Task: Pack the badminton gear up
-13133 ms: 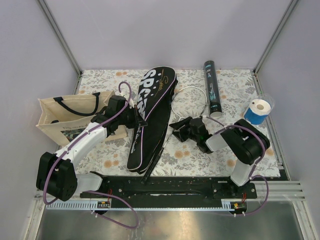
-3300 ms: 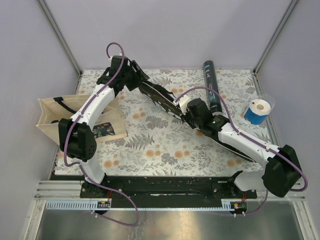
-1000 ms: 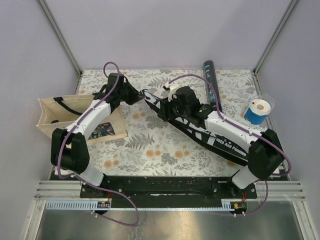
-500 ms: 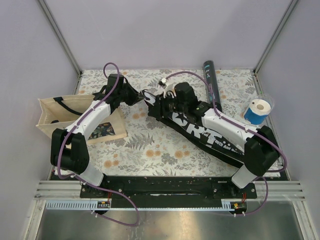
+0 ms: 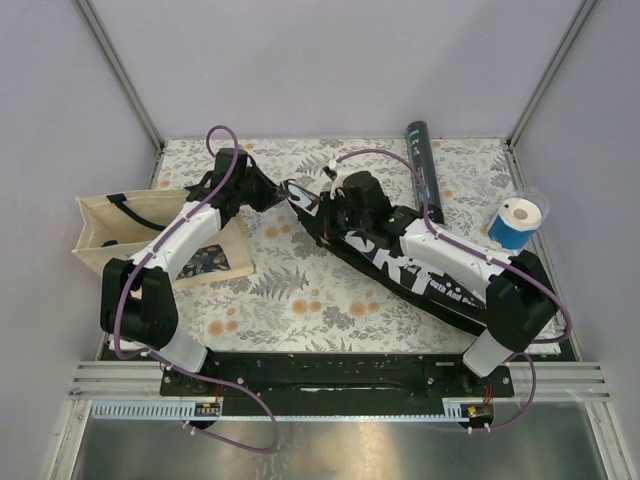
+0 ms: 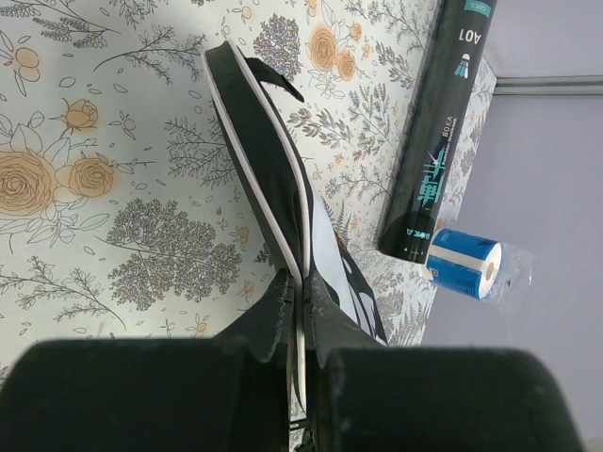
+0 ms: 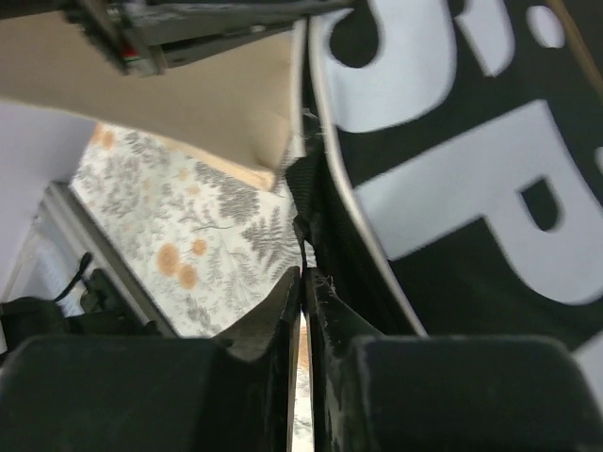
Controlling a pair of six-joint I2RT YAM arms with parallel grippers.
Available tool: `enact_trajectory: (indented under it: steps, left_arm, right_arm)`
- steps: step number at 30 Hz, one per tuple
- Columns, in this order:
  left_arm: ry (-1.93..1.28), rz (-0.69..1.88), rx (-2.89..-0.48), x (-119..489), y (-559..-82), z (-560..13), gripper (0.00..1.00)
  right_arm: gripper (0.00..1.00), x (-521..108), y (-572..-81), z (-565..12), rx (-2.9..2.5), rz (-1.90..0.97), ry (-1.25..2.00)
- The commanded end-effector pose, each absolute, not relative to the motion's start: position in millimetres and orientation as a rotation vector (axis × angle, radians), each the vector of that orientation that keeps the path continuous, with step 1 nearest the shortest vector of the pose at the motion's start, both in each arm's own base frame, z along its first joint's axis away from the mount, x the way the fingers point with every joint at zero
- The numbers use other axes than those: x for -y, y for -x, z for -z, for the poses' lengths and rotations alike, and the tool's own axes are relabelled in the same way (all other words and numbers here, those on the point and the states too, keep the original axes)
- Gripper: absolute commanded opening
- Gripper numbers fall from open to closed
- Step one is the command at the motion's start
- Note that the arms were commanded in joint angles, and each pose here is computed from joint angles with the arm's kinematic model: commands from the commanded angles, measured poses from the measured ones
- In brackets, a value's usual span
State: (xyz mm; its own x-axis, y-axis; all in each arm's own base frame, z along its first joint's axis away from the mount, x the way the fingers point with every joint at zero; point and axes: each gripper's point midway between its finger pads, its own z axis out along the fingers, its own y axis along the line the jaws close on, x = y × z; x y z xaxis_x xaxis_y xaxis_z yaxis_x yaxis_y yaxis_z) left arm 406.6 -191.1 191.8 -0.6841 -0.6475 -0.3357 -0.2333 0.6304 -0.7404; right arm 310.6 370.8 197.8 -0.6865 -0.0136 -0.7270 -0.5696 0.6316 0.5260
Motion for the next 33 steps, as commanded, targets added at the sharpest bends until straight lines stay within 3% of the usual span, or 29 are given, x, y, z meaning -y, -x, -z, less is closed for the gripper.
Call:
enact_trajectory:
  steps: [1, 7, 13, 17, 22, 27, 33]
  left_arm:
    - [0.648, 0.954, -2.140, 189.9, -408.7, -229.6, 0.00]
    - [0.650, 0.950, -2.153, 190.1, -406.2, -225.3, 0.00]
    - [0.655, 0.953, -2.154, 189.6, -403.1, -224.5, 0.00]
    - [0.671, 0.959, -2.155, 189.2, -402.1, -223.5, 0.00]
    - [0.705, 0.963, -2.164, 189.5, -400.8, -221.2, 0.00]
    - [0.744, 0.978, -2.165, 190.4, -400.5, -220.8, 0.00]
    - [0.817, 1.026, -2.166, 194.4, -400.1, -222.4, 0.00]
  right_arm:
    - [0.03, -340.2, -324.2, -228.3, -2.105, -0.810, 0.339]
    - [0.00, -310.1, -345.3, -262.3, -2.001, -0.583, 0.353]
    - [0.01, -319.7, -365.3, -248.9, -1.949, -0.466, 0.535]
    - [0.22, -310.4, -383.1, -232.8, -1.941, -0.304, 0.597]
    - [0.38, -287.7, -378.8, -253.3, -2.008, -0.249, 0.438]
    - [0.54, -298.4, -337.6, -269.7, -2.052, -0.601, 0.108]
    - [0.58, -326.5, -300.7, -258.4, -1.983, -0.935, -0.111]
